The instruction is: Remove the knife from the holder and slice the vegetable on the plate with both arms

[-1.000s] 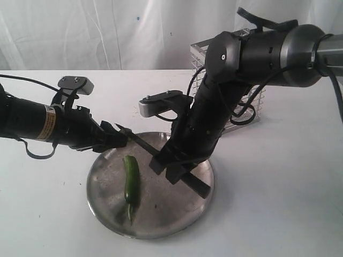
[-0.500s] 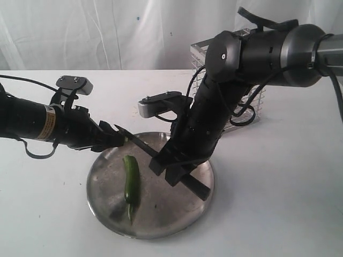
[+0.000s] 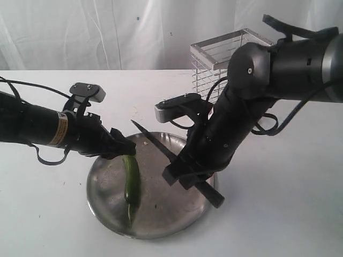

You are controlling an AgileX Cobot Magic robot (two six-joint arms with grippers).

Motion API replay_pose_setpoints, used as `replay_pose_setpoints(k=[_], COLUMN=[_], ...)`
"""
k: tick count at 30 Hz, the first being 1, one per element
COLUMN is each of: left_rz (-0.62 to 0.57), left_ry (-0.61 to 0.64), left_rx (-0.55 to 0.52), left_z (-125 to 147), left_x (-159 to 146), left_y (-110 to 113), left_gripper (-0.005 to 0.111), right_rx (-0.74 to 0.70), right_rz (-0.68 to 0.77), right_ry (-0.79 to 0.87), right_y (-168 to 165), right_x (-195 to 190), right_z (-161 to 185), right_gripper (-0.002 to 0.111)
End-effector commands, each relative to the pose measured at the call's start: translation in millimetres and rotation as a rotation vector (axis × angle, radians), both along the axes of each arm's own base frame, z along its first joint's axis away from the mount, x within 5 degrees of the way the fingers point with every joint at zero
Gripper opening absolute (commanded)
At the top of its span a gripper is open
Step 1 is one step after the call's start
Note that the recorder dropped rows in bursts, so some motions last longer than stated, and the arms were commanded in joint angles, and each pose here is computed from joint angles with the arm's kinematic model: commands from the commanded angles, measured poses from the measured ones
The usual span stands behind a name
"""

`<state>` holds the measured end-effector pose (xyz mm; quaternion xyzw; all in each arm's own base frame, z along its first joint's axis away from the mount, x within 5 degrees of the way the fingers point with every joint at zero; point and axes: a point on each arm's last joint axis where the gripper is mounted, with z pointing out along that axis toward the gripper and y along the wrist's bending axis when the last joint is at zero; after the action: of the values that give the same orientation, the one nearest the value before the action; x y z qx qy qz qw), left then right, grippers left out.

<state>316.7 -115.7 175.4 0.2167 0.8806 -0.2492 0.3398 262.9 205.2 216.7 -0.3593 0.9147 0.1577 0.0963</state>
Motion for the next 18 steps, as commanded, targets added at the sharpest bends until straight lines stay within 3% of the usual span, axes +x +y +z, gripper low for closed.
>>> replay_pose_setpoints(k=[1,4,7,11,15,18], left_rz=[-0.018,-0.034,-0.036,-0.038,-0.013,0.051], left_ry=[-0.058,-0.094,-0.083,-0.025,0.082,0.094], left_rx=[-0.028,-0.074,-0.093,-0.142,-0.223,-0.226], left_z=[22,44,47,42,26,22], left_x=[-6,-15,-27,-42,-58,-58], left_y=[-2,-3,-1,-1,-2,-1], left_gripper=[0.062,0.061,0.057,0.057,0.038,0.06], right_rx=[0.016,0.124,0.189,0.195,0.172,0.163], right_rz=[-0.097,-0.263,-0.323,-0.317,-0.248,-0.213], right_ry=[-0.034,-0.059,-0.055,-0.037,-0.043,-0.053], right_y=[-7,-6,-2,0,-1,-2], right_x=[1,7,10,10,7,6], right_z=[-8,-13,-15,-18,-18,-17], right_gripper=[0.0,0.0,0.0,0.0,0.0,0.0])
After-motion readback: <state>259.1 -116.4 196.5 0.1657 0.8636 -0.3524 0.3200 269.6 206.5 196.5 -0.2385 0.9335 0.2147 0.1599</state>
